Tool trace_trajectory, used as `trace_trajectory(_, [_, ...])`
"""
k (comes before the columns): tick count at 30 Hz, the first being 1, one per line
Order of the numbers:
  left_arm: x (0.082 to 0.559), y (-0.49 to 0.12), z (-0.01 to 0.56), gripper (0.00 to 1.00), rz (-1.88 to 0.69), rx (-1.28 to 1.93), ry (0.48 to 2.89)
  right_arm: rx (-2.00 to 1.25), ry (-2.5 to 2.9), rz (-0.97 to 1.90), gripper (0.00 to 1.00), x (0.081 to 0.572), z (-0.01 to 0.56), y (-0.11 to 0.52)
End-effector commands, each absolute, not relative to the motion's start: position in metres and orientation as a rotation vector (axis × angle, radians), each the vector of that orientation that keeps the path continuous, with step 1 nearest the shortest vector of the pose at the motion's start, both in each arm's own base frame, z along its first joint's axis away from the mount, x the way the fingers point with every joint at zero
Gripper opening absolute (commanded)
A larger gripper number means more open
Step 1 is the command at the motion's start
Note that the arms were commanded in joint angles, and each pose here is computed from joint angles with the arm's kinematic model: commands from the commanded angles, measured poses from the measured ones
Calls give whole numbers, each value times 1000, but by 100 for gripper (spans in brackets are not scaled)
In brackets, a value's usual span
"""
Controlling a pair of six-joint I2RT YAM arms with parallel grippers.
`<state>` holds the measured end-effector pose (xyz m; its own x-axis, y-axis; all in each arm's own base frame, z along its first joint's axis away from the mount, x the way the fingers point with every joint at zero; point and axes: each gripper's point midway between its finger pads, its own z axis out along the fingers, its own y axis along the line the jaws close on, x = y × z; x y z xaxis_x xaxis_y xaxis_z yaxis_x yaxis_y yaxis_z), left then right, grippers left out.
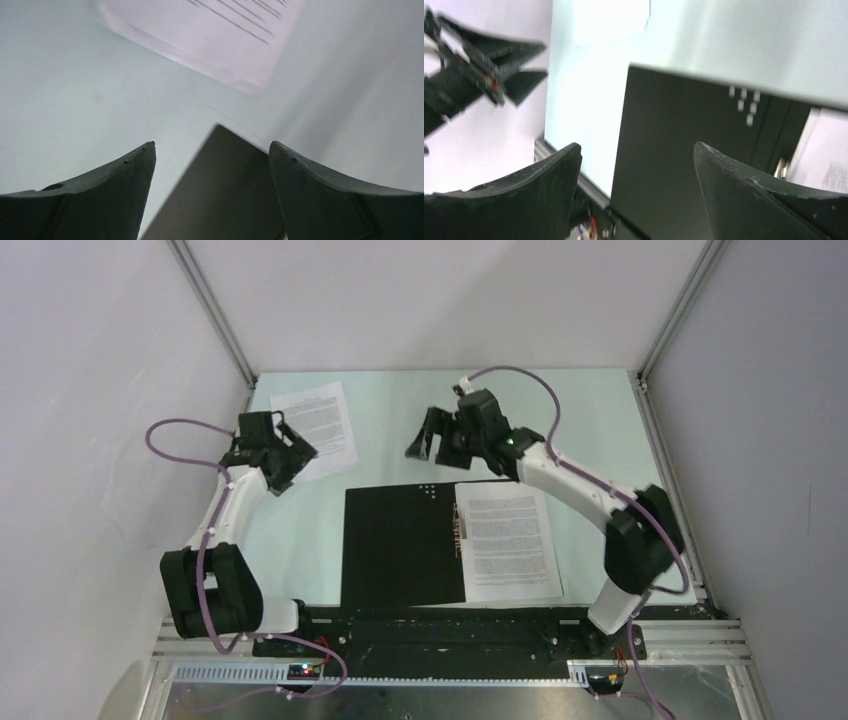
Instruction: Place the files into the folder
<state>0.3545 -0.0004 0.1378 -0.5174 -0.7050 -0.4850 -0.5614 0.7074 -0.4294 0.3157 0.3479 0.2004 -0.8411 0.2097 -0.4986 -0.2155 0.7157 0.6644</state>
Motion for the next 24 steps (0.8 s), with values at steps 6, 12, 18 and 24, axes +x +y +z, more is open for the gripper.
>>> trace_trajectory(6, [353,101,133,90,-21,-1159,2148,-96,2282,1113,88,429,182,418])
trace_trajectory(12, [365,118,108,90,-123,-1263,2103,-59,2289,1156,88,459,164,439])
trace_trajectory(18, [373,114,88,87,-190,-1294,2089,-36,2317,1174,88,468,142,445])
trace_trajectory(24, [369,113,64,83,-192,-1356,2107,11,2331,1220,88,474,126,453])
